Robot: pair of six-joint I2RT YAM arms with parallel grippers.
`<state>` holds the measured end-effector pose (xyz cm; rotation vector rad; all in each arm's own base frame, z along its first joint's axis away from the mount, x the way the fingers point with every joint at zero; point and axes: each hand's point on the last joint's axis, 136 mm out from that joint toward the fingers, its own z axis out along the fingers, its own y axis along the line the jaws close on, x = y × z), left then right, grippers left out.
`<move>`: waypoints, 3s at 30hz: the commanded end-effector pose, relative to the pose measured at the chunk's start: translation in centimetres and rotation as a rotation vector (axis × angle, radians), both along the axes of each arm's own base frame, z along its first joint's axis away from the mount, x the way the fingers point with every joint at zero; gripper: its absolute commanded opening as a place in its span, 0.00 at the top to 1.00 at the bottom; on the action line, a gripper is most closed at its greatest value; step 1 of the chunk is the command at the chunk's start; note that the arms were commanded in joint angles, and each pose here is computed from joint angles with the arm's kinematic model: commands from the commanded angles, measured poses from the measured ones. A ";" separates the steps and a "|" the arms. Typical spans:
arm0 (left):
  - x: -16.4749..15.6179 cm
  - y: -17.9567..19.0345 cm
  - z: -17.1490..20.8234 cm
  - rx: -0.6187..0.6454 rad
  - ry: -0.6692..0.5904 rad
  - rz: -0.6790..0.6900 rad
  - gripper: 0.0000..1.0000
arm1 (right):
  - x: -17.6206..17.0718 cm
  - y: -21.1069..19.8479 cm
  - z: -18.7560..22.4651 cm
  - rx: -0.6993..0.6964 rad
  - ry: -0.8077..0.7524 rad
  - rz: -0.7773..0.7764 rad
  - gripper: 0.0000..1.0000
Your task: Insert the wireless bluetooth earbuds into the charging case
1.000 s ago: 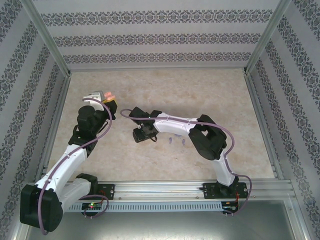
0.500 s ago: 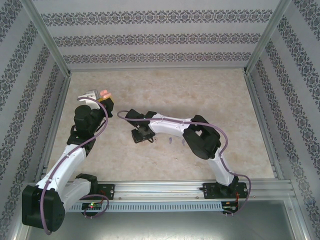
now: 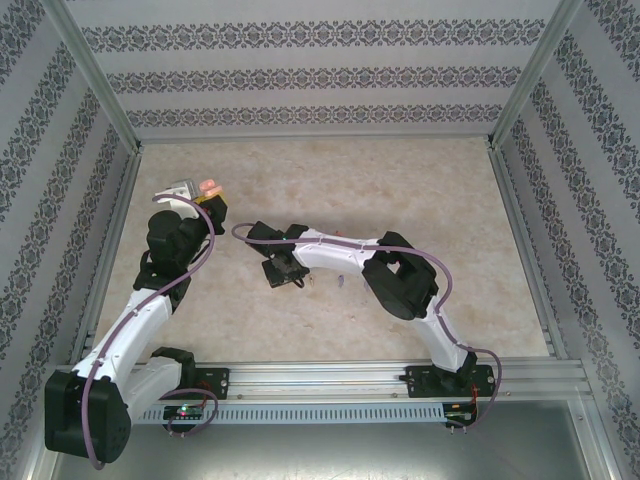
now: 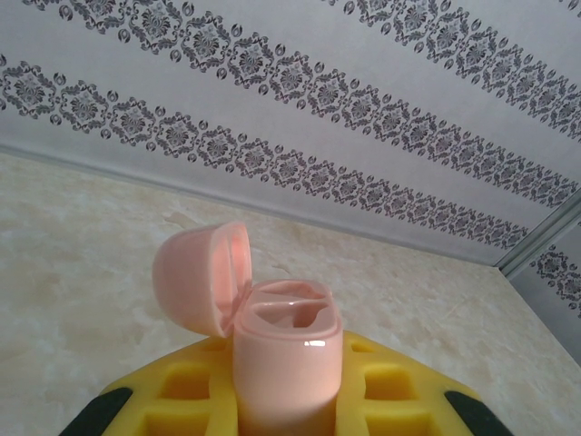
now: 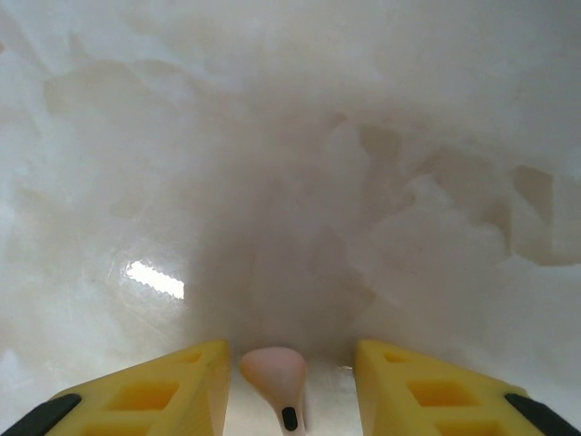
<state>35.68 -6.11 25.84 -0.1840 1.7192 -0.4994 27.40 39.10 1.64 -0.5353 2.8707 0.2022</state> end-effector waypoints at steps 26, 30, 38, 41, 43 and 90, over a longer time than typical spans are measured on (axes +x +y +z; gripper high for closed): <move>0.2 -0.2 0.9 -0.032 -0.033 -0.021 1.00 | 0.2 -0.3 1.0 0.023 -0.029 -0.039 0.79; 0.3 -0.5 1.0 -0.026 -0.030 -0.037 1.00 | 0.7 -0.7 2.4 0.051 -0.056 -0.049 0.80; 0.4 -1.8 0.9 0.020 -0.027 -0.117 1.00 | 2.7 -1.7 6.5 0.125 -0.127 -0.061 0.81; 0.2 -1.8 1.1 0.037 -0.060 -0.119 1.00 | 3.6 -2.4 8.4 0.151 -0.161 -0.062 0.81; 0.0 -2.3 1.3 0.057 -0.088 -0.146 1.00 | 4.2 -2.8 9.6 0.171 -0.178 -0.064 0.81; -4.1 -20.8 5.8 0.309 -0.695 -0.711 1.00 | 3.7 -11.2 34.8 0.741 -0.871 0.020 0.78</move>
